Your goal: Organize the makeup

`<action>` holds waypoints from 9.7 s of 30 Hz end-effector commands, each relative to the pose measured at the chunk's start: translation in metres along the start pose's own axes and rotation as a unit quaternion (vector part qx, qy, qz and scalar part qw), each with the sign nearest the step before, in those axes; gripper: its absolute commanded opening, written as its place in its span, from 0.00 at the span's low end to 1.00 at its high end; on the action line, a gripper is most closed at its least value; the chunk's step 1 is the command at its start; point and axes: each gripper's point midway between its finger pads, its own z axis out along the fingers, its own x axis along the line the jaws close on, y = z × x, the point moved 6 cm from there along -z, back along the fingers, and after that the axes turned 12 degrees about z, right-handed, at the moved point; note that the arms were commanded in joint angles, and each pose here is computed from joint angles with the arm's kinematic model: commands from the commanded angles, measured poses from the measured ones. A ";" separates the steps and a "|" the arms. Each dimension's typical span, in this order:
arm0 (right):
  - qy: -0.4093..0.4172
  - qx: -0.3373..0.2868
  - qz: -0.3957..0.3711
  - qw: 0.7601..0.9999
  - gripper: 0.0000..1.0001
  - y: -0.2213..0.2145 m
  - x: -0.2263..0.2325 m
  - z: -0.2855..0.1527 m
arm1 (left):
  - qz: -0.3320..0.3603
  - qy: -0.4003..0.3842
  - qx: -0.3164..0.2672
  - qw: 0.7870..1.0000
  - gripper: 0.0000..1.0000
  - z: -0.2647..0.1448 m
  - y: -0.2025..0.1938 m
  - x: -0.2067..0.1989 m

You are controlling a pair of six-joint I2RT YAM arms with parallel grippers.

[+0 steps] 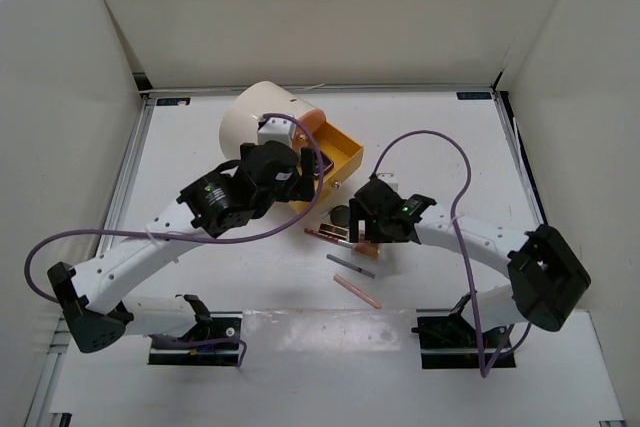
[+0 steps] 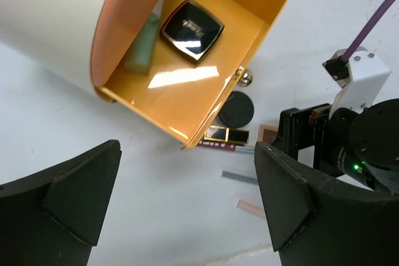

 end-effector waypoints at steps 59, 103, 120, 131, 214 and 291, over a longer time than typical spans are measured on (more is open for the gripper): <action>0.207 -0.298 -0.136 0.922 0.43 0.168 0.166 -0.080 | -0.026 -0.016 0.005 1.000 0.98 -0.039 -0.041 0.031; 0.005 -0.296 0.156 0.942 0.99 0.185 -0.107 -0.121 | 0.188 0.037 0.130 0.973 0.98 0.154 -0.132 -0.137; 0.020 -0.278 0.163 0.946 0.99 0.177 -0.116 -0.115 | 0.101 0.166 0.069 0.979 0.98 0.190 -0.159 -0.123; 0.020 -0.279 0.160 0.947 0.99 0.178 -0.116 -0.118 | 0.075 0.165 0.048 0.982 0.98 0.216 -0.163 -0.119; 0.250 -0.057 -0.287 0.923 0.90 0.103 0.015 -0.051 | 0.024 -0.203 -0.093 0.974 0.98 0.153 0.113 0.265; 0.391 -0.186 -0.248 0.867 0.85 0.155 0.148 0.103 | -0.025 -0.299 -0.128 0.945 0.98 0.150 0.111 0.287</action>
